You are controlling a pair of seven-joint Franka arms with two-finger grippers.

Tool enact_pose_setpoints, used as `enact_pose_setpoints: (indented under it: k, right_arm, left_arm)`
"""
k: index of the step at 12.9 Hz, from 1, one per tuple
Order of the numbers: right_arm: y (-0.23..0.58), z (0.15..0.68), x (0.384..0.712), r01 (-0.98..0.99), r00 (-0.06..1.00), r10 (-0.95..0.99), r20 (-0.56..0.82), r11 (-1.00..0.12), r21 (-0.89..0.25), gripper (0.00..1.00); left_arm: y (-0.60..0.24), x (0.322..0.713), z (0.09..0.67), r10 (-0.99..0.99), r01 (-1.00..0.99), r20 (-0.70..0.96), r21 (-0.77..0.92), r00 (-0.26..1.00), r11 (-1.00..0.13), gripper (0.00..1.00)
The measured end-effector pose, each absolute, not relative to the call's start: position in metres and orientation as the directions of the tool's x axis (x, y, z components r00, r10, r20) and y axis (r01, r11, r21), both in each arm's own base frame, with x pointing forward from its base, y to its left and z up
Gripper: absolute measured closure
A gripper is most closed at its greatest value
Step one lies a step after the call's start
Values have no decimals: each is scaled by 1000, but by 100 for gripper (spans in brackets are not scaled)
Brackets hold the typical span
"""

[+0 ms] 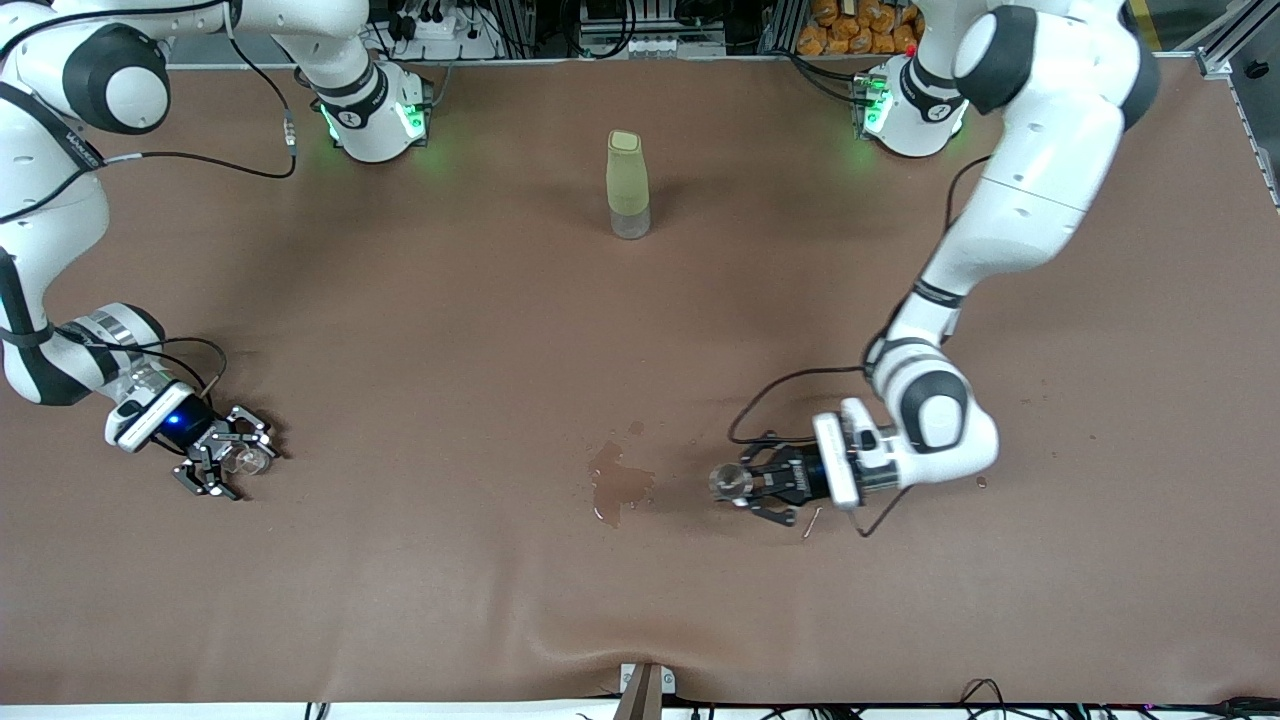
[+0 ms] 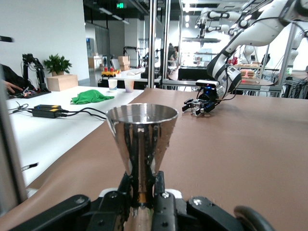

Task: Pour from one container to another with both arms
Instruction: 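Lift the jigger with the left gripper while the right gripper lifts the beaker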

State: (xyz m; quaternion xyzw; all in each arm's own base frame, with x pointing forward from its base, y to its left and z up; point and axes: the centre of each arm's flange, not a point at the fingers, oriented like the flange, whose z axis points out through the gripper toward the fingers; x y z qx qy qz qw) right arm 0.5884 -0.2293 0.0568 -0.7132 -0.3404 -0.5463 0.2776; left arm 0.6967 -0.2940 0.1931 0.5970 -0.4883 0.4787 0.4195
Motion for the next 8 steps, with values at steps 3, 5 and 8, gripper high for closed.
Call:
enact_pose_setpoints:
  k: [3,5,8]
  right_arm:
    - [-230,55,588,788,165,187,968,-615,-15,60]
    - [-230,54,588,788,161,189,969,-616,-11,74]
    - [-231,57,591,789,150,193,970,-614,0,87]
  left_arm:
    - [-351,689,214,-199,-973,975,55,101,-225,79]
    - [-392,673,223,-218,-965,970,51,109,-257,79]
    - [-439,651,229,-241,-961,962,57,125,-270,79]
